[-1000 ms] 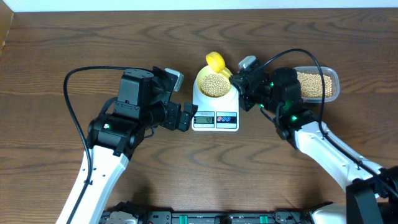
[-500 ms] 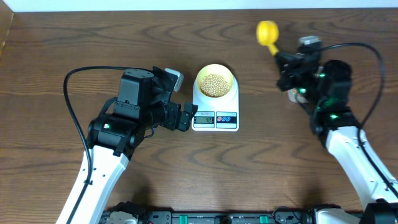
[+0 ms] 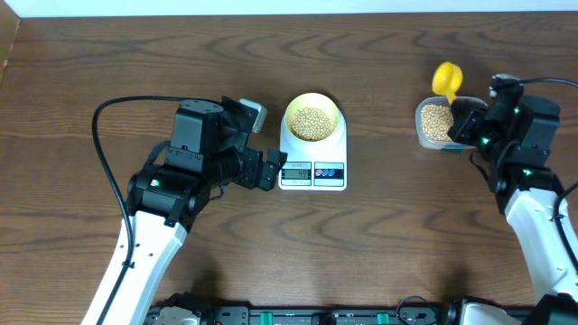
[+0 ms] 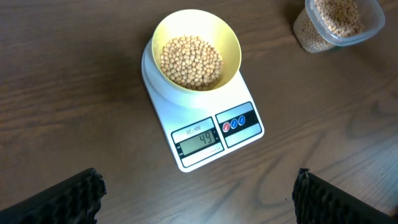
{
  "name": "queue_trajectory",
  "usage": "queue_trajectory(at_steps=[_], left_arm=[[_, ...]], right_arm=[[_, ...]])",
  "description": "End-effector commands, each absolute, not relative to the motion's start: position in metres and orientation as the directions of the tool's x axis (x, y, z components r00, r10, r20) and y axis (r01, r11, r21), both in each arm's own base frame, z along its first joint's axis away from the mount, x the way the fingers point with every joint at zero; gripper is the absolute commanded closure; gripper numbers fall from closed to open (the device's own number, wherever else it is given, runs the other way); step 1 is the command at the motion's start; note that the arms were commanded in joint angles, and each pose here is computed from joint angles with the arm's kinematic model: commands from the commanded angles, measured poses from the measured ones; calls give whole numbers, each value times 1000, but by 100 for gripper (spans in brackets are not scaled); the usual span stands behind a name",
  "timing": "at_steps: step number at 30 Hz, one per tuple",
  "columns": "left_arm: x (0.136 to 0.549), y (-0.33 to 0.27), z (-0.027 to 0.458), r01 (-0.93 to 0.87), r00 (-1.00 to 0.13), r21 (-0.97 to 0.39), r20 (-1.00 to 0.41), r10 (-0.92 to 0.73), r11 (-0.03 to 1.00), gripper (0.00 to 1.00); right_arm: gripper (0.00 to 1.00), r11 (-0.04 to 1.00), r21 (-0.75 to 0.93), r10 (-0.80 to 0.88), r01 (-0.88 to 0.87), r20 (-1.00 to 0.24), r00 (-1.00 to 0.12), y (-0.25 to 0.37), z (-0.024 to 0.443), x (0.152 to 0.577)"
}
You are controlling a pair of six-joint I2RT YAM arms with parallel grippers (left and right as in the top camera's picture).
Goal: Scoop item into bowl and weigh 50g on scale
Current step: 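Carry the scoop right from the bowl to the soybean tub, then dip the scoop into the soybean tub with the right gripper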
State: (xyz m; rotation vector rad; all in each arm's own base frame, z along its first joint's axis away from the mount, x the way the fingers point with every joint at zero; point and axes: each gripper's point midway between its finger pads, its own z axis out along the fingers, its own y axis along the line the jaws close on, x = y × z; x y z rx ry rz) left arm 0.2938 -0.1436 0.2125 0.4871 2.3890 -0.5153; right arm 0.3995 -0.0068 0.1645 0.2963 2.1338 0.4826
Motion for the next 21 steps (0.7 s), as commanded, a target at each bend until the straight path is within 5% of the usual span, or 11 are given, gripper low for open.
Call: queue_trajectory(at_steps=[1,21], left_arm=[[293,-146,211,474,-725,-238,-652,222,848,1],[293,-146,211,474,-725,-238,-652,222,848,1]], right_arm=[[99,926,366,348,92,-733,-584,-25,155,391],[99,981,189,161,44,-666,-729,-30,112,366]])
